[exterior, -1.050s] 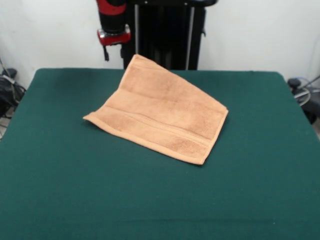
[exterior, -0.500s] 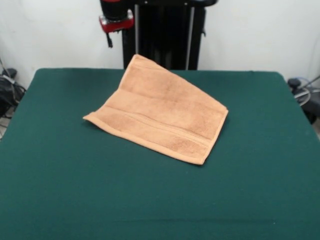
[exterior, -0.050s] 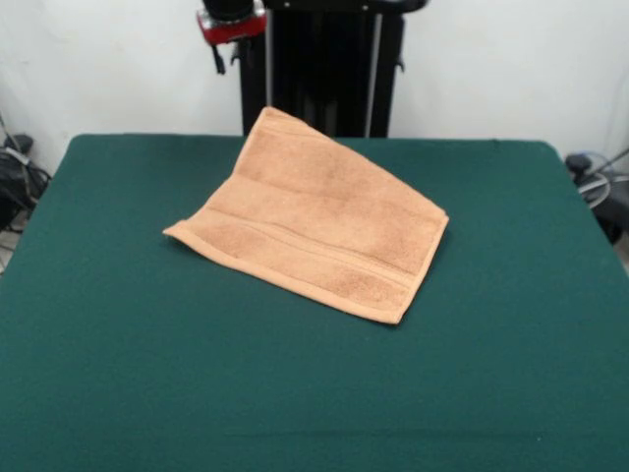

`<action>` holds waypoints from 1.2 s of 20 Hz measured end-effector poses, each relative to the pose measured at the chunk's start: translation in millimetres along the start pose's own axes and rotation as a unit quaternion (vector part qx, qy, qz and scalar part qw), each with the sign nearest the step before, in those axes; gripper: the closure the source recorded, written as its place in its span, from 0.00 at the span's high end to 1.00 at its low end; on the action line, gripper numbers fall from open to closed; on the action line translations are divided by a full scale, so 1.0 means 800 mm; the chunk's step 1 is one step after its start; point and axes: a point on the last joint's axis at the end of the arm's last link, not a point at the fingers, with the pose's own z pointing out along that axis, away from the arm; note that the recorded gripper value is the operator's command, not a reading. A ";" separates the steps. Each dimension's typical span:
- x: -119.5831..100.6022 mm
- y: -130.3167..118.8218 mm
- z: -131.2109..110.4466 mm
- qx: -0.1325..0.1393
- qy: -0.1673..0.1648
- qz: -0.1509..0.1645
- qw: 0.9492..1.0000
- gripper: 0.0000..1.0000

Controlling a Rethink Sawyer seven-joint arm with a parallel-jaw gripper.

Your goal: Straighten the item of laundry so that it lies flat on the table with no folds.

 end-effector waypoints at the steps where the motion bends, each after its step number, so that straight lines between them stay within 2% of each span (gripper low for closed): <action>1: 0.003 0.000 -0.005 -0.001 0.001 0.005 1.000 1.00; 7: 0.014 -0.001 -0.021 0.002 -0.007 0.028 1.000 1.00; 17: -0.007 0.012 -0.024 0.002 0.007 -0.014 1.000 1.00; 24: -0.029 0.025 -0.017 -0.015 0.008 -0.040 0.999 1.00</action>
